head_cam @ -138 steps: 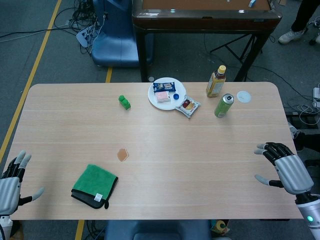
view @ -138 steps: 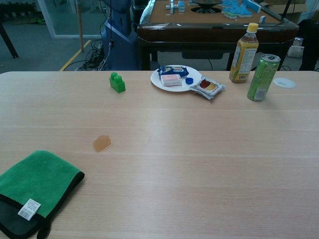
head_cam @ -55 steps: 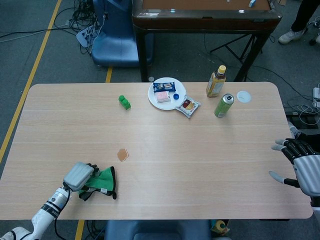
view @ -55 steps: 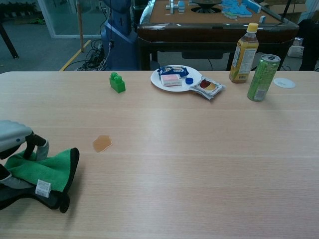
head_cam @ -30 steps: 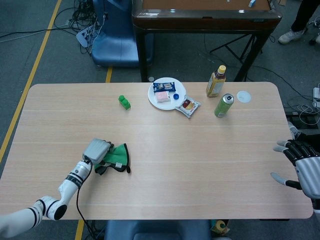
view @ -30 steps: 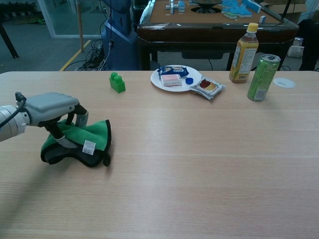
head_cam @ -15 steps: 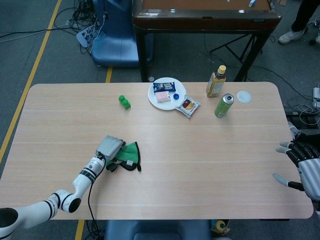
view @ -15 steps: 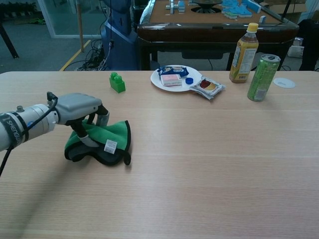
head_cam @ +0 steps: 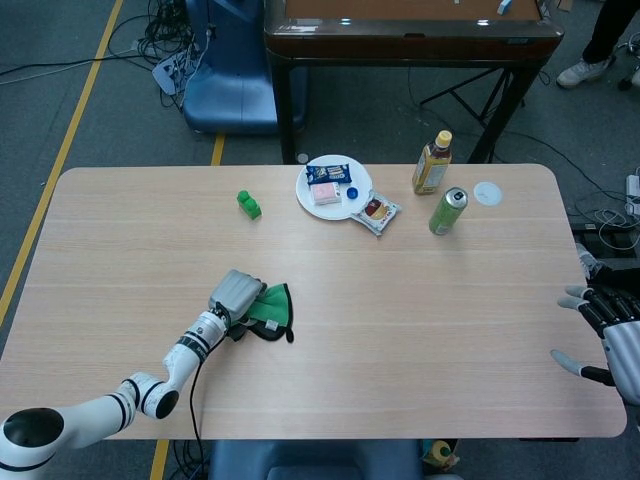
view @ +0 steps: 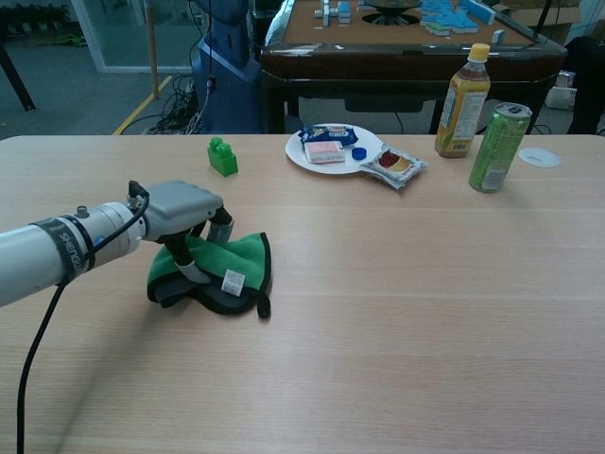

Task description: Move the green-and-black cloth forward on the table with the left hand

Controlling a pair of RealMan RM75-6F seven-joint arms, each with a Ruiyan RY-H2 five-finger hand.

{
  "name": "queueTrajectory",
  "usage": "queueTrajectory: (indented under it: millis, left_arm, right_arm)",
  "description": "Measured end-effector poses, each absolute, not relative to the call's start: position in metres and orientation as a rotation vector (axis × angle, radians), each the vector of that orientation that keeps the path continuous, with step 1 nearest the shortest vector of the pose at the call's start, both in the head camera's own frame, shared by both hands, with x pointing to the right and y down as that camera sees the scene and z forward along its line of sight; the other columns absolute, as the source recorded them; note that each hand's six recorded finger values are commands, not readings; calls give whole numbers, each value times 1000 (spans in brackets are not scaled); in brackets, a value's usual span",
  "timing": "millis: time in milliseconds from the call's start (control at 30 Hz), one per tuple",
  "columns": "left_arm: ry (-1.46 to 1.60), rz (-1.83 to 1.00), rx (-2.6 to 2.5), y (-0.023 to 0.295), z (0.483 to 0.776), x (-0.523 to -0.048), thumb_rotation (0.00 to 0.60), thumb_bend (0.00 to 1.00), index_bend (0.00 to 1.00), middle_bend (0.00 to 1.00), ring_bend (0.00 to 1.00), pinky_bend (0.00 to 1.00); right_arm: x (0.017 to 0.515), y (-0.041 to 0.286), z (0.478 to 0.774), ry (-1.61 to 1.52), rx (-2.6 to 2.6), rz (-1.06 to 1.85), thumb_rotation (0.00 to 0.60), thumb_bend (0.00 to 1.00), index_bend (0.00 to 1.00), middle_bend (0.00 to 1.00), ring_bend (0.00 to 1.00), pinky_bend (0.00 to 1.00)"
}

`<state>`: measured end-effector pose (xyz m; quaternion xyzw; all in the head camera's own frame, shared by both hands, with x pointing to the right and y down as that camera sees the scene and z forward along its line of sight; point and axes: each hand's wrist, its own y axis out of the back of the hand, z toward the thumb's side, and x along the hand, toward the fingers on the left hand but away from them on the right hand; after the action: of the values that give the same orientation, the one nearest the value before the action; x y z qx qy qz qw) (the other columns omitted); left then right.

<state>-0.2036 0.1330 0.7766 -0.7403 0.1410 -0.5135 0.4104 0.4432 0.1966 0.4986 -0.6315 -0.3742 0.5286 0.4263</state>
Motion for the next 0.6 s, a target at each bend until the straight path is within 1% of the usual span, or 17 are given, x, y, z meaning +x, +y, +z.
queueTrajectory:
  millis: [433, 600]
  left_arm:
    - [277, -1420, -1715, 126, 768, -272, 600, 138, 506, 527, 517, 694]
    - [260, -1447, -1724, 131, 768, -275, 600, 137, 509, 527, 517, 694]
  right_arm:
    - [434, 193, 501, -923, -1597, 1295, 600, 165, 321, 273, 192, 195]
    - [435, 193, 504, -924, -1603, 1297, 600, 165, 320, 273, 192, 195]
